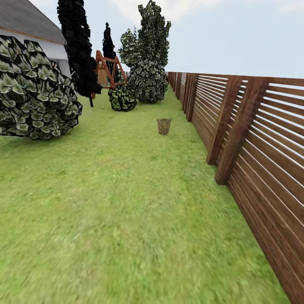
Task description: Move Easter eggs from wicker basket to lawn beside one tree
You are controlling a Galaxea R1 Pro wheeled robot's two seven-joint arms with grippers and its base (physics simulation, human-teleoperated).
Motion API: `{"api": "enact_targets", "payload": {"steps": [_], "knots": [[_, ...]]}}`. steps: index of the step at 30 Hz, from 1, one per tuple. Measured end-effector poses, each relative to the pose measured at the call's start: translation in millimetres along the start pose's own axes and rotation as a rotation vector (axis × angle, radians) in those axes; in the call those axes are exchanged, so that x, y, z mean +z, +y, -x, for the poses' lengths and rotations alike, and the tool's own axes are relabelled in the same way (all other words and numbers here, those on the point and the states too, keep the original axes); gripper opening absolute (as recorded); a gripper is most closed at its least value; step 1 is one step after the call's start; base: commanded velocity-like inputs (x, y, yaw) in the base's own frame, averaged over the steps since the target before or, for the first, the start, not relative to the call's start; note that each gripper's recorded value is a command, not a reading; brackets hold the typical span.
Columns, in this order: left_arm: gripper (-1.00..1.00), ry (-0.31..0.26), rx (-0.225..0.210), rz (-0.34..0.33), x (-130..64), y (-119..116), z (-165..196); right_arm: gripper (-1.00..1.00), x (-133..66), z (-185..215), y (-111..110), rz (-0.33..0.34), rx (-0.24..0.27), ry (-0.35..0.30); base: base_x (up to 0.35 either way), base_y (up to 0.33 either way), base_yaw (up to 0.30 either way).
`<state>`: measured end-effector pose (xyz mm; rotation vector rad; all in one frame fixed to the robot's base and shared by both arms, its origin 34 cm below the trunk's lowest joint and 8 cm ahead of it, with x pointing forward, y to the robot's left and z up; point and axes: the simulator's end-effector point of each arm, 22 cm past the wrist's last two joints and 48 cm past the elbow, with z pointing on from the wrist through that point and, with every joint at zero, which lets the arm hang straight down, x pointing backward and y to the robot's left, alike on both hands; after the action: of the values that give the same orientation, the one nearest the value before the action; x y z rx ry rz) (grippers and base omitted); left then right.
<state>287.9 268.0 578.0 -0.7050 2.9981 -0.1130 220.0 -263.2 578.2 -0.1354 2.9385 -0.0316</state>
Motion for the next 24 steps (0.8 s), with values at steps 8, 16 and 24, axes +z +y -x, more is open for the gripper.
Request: {"api": "enact_targets", "payload": {"steps": [8,16,24], "knots": [[1.0,0.0,0.0,0.0,0.0,0.0,0.0,1.0,0.0,0.0,0.0,0.0,0.0,0.0,0.333,0.0,0.0],[1.0,0.0,0.0,0.0,0.0,0.0,0.0,1.0,0.0,-0.1,0.0,0.0,0.0,0.0,0.333,0.0,0.0],[1.0,0.0,0.0,0.0,0.0,0.0,0.0,1.0,0.0,0.0,0.0,0.0,0.0,0.0,0.333,0.0,0.0]]}}
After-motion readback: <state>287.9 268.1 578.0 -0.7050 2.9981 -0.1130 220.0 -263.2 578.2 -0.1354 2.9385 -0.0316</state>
